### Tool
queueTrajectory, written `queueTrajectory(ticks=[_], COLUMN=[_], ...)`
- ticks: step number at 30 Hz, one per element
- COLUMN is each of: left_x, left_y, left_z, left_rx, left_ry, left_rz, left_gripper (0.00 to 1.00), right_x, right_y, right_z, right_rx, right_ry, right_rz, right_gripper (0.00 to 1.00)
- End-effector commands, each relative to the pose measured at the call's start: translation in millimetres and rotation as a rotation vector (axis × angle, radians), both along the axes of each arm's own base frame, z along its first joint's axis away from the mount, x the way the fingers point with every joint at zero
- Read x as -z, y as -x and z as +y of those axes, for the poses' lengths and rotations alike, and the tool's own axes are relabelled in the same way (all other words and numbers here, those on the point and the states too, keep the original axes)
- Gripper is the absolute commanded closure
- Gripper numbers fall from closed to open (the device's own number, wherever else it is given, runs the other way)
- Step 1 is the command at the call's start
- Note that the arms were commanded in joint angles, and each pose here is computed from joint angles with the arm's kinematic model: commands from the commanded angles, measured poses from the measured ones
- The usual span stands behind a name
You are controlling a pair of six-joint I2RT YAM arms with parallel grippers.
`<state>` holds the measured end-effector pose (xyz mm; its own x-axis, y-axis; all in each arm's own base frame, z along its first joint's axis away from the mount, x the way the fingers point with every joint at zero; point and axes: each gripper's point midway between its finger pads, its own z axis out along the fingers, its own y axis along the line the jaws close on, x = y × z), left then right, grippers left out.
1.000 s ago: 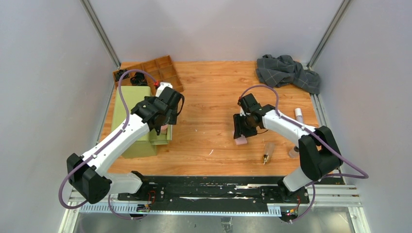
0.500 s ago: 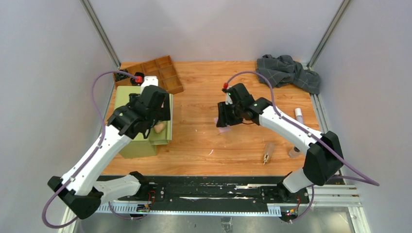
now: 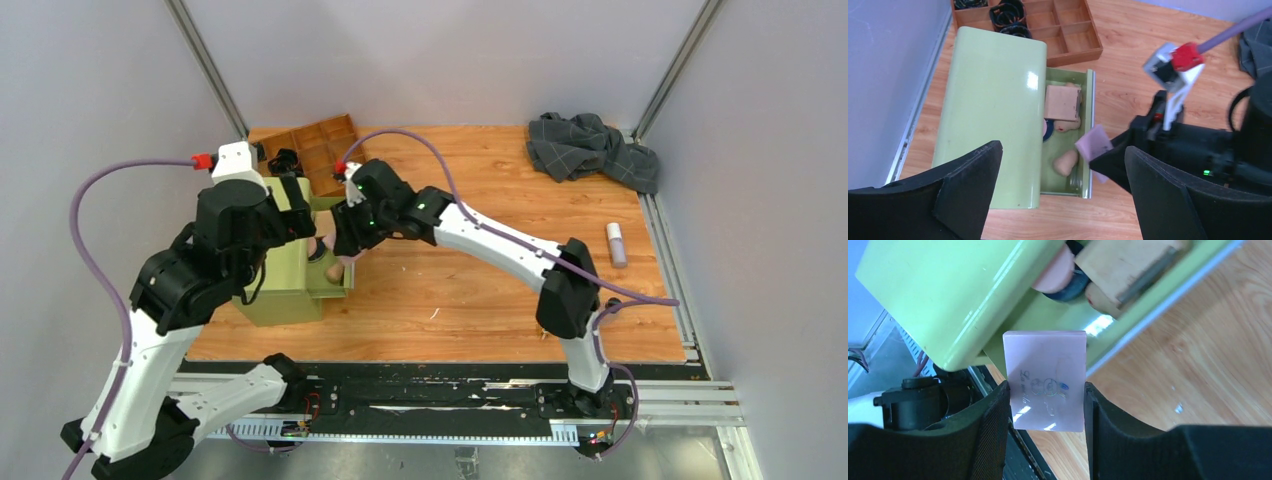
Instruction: Organize the makeup
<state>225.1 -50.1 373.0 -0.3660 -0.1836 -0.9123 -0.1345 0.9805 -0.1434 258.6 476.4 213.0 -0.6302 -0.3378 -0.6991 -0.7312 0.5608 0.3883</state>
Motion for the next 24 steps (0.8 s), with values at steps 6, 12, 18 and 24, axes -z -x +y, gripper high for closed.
queueTrajectory(ticks=[6,12,18,24], left_x=[0,4,6,9], left_y=[14,16,17,17], left_z=[18,19,22,23], left_rx=[-0.053,-0.056,-0.067,-0.067], left_ry=[0.005,0.004,-0.008,-0.012], left_rz=[-0.013,-0.009,-0.007,-0.002], left_gripper=[0.02,0.02,0.02,0.02], right_x=[12,18,19,10], right_y=[11,4,-4,-2], right_z=[50,59,63,70], right_rx=[-0.086,-0.071,0.012,0.060], right_ry=[0.009,0.013,-0.006,-0.090], right_rz=[-0.032,-0.029,-0.001,0.045], right_gripper=[0.63,0.60,0.58,0.56])
